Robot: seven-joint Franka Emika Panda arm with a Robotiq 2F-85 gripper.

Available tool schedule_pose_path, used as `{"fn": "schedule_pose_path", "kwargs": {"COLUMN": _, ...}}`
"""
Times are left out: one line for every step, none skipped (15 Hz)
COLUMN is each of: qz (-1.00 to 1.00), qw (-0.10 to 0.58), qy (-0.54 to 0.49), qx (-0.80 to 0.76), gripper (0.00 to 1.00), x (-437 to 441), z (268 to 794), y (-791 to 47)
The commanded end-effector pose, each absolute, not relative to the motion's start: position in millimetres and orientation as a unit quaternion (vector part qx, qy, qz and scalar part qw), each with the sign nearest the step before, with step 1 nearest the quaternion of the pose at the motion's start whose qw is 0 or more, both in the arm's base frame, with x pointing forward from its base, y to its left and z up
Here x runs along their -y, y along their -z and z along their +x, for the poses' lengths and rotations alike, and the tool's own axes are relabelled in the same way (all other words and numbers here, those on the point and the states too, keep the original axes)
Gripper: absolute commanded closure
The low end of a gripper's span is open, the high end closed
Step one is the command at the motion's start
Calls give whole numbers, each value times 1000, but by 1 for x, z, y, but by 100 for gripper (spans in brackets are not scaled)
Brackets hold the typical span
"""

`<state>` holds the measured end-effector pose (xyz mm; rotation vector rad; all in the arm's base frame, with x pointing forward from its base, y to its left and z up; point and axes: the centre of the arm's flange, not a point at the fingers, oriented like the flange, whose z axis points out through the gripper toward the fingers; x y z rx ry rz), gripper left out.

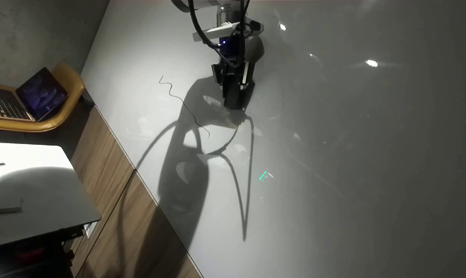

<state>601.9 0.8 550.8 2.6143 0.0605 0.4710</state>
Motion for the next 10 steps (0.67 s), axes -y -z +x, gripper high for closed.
{"fn": "schedule_pose_path", "kwargs": {"qz": 952, "qw": 212, "qy": -218, "qx": -26, "gripper": 68, "x": -31, "z": 637, "y": -563}}
{"fn": "schedule_pose_path", "kwargs": {"qz": 952, "qw": 211, "qy": -220, "qx": -26, "gripper": 68, "x": -32, "z": 636, "y": -564}}
{"fn": "schedule_pose_path", "kwargs": {"qz": 952, "qw": 210, "qy": -221, "qx": -25, "gripper": 68, "x": -32, "z": 636, "y": -565}}
{"fn": "schedule_pose_path", "kwargs": {"qz": 951, "qw": 211, "qy": -223, "qx": -25, "gripper": 68, "x": -30, "z": 635, "y": -564}}
{"fn": "schedule_pose_path", "kwargs": {"qz": 950, "qw": 213, "qy": -225, "qx": -25, "gripper": 68, "x": -27, "z": 634, "y": -562}}
{"fn": "schedule_pose_path", "kwargs": {"qz": 951, "qw": 212, "qy": -224, "qx": -25, "gripper": 68, "x": -23, "z": 632, "y": -560}}
{"fn": "schedule_pose_path", "kwargs": {"qz": 951, "qw": 211, "qy": -225, "qx": -24, "gripper": 68, "x": -18, "z": 630, "y": -558}}
{"fn": "schedule_pose_path", "kwargs": {"qz": 951, "qw": 212, "qy": -225, "qx": -23, "gripper": 68, "x": -14, "z": 631, "y": -557}}
{"fn": "schedule_pose_path", "kwargs": {"qz": 950, "qw": 213, "qy": -228, "qx": -23, "gripper": 68, "x": -10, "z": 629, "y": -556}}
{"fn": "schedule_pose_path", "kwargs": {"qz": 949, "qw": 213, "qy": -231, "qx": -22, "gripper": 68, "x": -8, "z": 627, "y": -556}}
